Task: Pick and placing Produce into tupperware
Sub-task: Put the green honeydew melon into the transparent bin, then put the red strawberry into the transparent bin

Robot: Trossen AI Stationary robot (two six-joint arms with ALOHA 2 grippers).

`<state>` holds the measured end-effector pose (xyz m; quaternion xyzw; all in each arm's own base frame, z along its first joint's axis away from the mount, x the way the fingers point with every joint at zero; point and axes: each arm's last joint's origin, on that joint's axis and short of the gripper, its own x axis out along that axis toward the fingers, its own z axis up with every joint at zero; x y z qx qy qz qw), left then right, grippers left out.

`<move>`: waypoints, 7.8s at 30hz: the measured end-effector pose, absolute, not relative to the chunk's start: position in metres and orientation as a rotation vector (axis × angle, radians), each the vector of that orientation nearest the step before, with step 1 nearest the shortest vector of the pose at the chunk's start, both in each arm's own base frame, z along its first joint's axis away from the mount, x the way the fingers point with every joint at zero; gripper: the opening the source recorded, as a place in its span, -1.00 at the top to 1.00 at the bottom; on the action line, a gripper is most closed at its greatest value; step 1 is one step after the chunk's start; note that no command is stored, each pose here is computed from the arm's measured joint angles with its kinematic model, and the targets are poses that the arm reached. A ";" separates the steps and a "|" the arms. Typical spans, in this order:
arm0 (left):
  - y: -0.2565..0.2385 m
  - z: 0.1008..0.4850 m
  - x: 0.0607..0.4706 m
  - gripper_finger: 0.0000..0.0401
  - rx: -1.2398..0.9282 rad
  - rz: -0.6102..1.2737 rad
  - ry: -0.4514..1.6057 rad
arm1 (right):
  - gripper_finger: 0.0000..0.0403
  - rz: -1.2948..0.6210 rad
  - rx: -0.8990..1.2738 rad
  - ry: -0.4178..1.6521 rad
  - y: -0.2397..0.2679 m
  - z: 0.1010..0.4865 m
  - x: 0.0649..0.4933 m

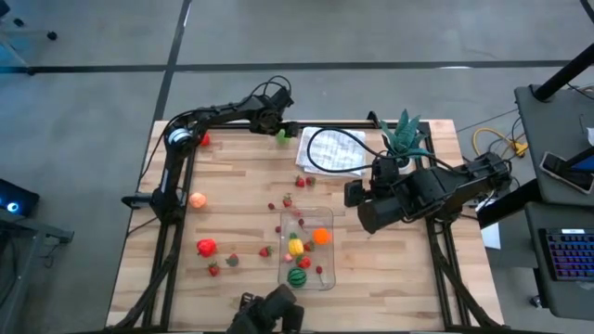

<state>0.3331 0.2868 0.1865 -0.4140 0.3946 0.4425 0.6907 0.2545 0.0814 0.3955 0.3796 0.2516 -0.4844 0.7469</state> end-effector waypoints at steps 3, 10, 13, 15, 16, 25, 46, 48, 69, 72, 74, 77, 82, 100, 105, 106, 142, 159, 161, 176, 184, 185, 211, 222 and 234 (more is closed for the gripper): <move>0.287 0.185 0.333 -0.32 -0.921 0.994 0.875 | -0.47 -1.059 0.830 0.551 0.081 0.396 0.254; 0.287 0.183 0.333 -0.14 -0.925 0.989 0.877 | -0.47 -1.059 0.828 0.552 0.081 0.396 0.254; 0.286 0.185 0.333 -0.13 -0.946 0.957 0.878 | -0.48 -1.058 0.826 0.553 0.081 0.396 0.254; 0.283 0.188 0.333 -0.13 -0.976 0.909 0.885 | -0.48 -1.054 0.817 0.558 0.081 0.396 0.254; 0.280 0.192 0.333 -0.13 -0.988 0.870 0.889 | -0.48 -1.053 0.815 0.559 0.081 0.396 0.254; 0.192 0.289 0.325 -0.13 -0.655 0.452 0.924 | -0.48 -1.044 0.828 0.540 0.079 0.401 0.248; -0.037 0.291 0.325 -0.13 -0.359 0.005 0.805 | -0.48 -0.947 0.826 0.722 0.087 0.399 0.247; -0.042 0.276 0.330 -0.15 -0.442 0.078 0.837 | -0.48 -0.920 0.804 0.739 0.092 0.399 0.245; -0.025 0.327 0.321 -0.69 -0.059 0.055 0.679 | -0.47 -0.812 0.750 0.790 0.135 0.389 0.228; -0.005 0.323 0.313 -0.69 0.072 0.095 0.757 | -0.47 -0.806 0.754 0.798 0.136 0.389 0.228; 0.012 0.318 0.311 -0.69 0.133 0.117 0.794 | -0.47 -0.813 0.772 0.793 0.136 0.389 0.228; 0.039 0.302 0.312 -0.69 0.177 0.126 0.846 | -0.47 -0.817 0.774 0.786 0.135 0.389 0.228; 0.078 0.276 0.322 -0.69 0.040 0.061 0.837 | -0.47 -0.847 0.800 0.750 0.133 0.389 0.229; 0.126 0.188 0.359 -0.47 0.150 -0.011 1.045 | -0.47 -0.967 0.945 0.587 0.130 0.385 0.231; 0.129 0.190 0.364 -0.39 0.171 0.006 0.988 | -0.48 -0.973 0.945 0.582 0.129 0.384 0.232; 0.129 0.190 0.365 -0.38 0.174 0.009 0.979 | -0.48 -0.976 0.944 0.582 0.128 0.384 0.232; 0.128 0.155 0.374 -0.07 0.071 -0.008 0.958 | -0.48 -1.000 0.931 0.586 0.123 0.382 0.234; 0.127 0.147 0.375 0.26 0.017 0.011 0.981 | -0.47 -1.000 0.933 0.587 0.123 0.382 0.234; 0.126 0.150 0.374 0.33 0.019 0.011 0.975 | -0.47 -0.999 0.931 0.588 0.123 0.382 0.234; 0.073 0.237 0.354 0.35 -0.048 -0.018 0.843 | -0.47 -0.967 0.868 0.630 0.124 0.382 0.234; -0.005 0.316 0.330 0.36 -0.054 -0.172 0.543 | -0.47 -0.924 0.800 0.666 0.125 0.382 0.234; -0.015 0.318 0.329 0.36 -0.076 -0.190 0.540 | -0.47 -0.918 0.792 0.671 0.126 0.382 0.234; -0.082 0.262 0.346 -0.29 -0.432 -0.013 0.778 | -0.48 -0.657 0.865 0.654 0.176 0.375 0.251; -0.068 0.304 0.286 -0.24 -0.342 0.144 0.842 | -0.48 -0.808 0.907 0.640 0.166 0.352 0.279; -0.052 0.295 0.236 -0.24 -0.305 0.286 0.872 | -0.48 -0.870 0.880 0.738 0.076 0.351 0.322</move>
